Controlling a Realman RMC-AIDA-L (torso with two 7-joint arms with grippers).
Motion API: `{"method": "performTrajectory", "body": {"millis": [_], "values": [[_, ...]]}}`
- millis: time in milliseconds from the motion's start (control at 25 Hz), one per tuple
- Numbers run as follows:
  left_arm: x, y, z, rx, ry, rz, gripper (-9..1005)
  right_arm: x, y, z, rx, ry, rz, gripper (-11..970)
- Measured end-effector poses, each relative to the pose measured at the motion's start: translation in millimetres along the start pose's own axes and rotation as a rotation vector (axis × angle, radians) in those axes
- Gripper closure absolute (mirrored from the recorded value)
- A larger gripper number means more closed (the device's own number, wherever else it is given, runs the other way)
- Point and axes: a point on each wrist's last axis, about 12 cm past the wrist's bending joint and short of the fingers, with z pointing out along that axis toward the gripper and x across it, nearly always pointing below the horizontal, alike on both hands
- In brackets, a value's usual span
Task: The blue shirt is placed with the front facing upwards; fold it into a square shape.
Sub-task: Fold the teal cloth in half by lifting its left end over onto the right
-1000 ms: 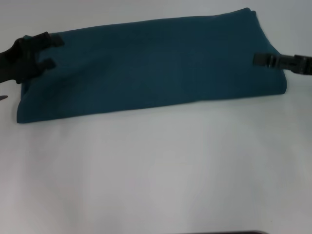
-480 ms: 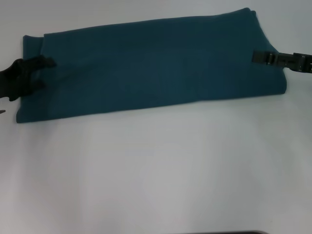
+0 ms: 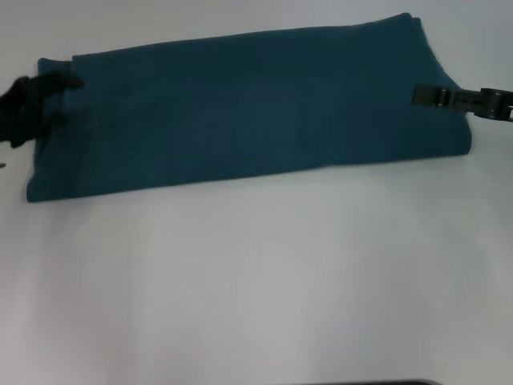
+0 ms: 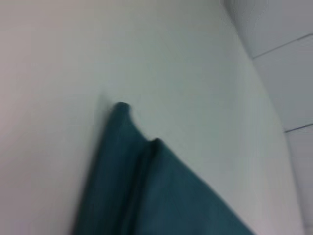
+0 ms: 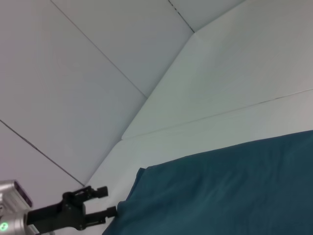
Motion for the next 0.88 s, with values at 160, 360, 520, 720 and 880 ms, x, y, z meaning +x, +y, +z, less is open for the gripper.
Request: {"method": "performTrajectory", "body": {"millis": [160,360,520,720,880], "values": [[2,-11.8,3,0.061,-0.012,-0.001,203,0,-0.6,0,0.003,-0.003,0.003,89],[5,-17.1,14,0.057,-0.008,0.003,203,2,-0.8,2,-0.001,-0.002,0.013,89],[7,-9.4,22,-0.014,-0.022,0.011,203,3,-1.6,1,-0.001,-0.005,0.018,89],[6,1.1,23,-0.073,-0.036,0.008,203,3,-2.2,1,0.003,-0.009,0.019,89],[6,2.6,23,-0.075,-0.03,0.005,202,3,-2.6,1,0.006,-0.01,0.022,89]]}}
